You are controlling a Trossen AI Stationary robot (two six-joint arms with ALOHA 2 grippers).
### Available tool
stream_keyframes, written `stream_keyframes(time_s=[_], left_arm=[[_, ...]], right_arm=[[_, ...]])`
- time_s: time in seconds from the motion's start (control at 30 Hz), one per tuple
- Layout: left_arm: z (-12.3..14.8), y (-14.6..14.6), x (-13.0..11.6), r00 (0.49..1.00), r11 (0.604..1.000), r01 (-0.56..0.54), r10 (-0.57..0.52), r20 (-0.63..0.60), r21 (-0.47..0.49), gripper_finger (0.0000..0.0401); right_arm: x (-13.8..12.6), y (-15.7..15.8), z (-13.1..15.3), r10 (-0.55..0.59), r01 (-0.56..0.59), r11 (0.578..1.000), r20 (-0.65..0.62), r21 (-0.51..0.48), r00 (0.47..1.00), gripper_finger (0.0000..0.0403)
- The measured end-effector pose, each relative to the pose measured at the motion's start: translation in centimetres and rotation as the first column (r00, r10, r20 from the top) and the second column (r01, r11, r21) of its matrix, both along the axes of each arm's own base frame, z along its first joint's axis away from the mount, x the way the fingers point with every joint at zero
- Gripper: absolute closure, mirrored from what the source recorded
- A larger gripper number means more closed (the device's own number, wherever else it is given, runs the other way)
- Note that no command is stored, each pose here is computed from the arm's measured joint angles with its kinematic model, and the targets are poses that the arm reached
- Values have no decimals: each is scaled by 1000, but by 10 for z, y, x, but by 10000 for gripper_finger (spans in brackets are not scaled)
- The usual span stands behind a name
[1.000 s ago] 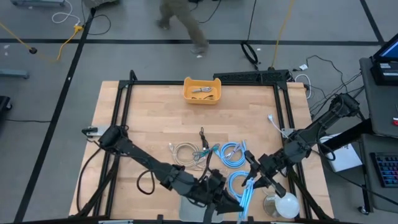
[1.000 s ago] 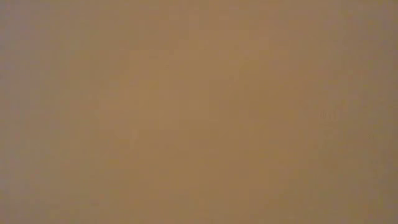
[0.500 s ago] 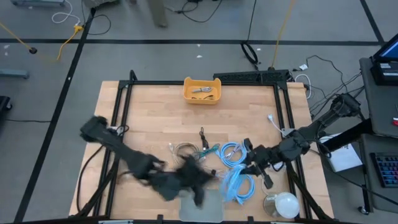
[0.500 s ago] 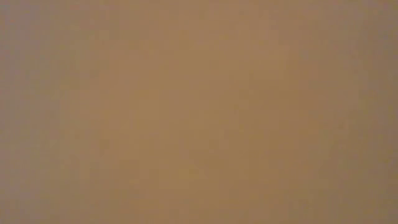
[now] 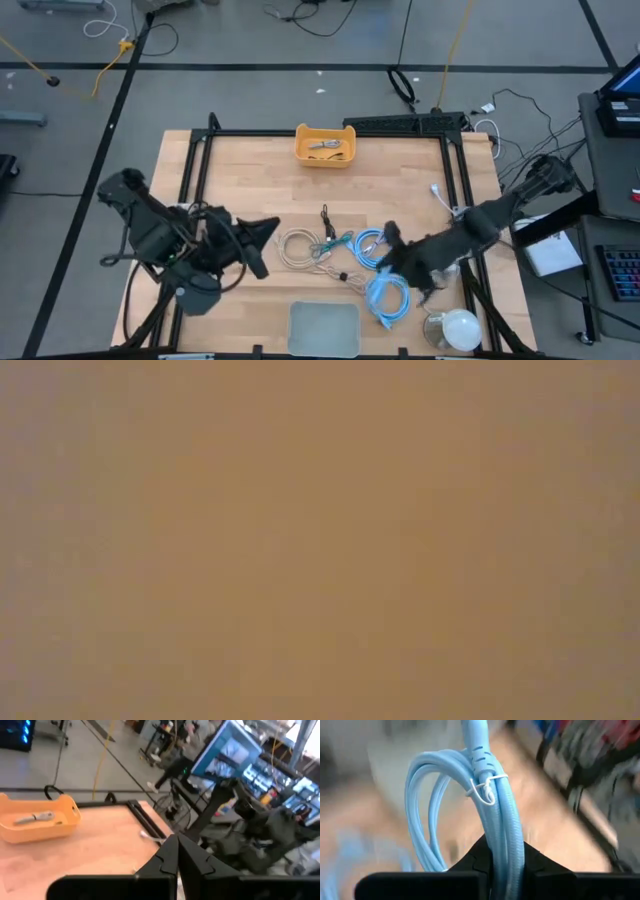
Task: Sort cables into bins
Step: Put the blue HDMI cable into the gray bin
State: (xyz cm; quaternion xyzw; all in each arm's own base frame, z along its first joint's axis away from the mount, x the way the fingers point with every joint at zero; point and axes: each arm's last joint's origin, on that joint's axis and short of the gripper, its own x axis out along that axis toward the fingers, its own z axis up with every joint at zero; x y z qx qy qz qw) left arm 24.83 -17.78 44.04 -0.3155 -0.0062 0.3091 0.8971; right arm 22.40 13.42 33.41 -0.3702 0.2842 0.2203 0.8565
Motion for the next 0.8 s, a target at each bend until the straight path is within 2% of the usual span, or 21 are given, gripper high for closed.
stream_keyframes(time_s=[0.07,0.13,0.3,0.4,0.53,0.67,0.8], left_arm=[[-5,1,8,1000,1000,13,-14,-25,-14,395],[-11,1,15,998,999,32,-33,-56,-31,398],[-25,-1,25,991,995,55,-65,-113,-85,393],[-34,-4,28,989,994,39,-54,-140,-103,394],[-42,-8,26,987,993,22,-40,-157,-114,399],[-45,-11,27,988,991,12,-32,-148,-135,388],[-45,-13,27,991,987,8,-29,-128,-157,377]], right_arm=[[10,5,-11,-25,16,990,-65,-137,998,377],[20,12,-14,-31,17,981,-66,-195,997,377],[32,37,-30,72,-104,942,-108,-318,991,377],[31,52,-19,155,-178,922,-93,-345,984,377],[22,73,-12,298,-304,860,-79,-410,951,377],[22,82,1,305,-273,889,32,-368,952,377],[35,89,-13,265,-241,908,24,-343,964,377]])
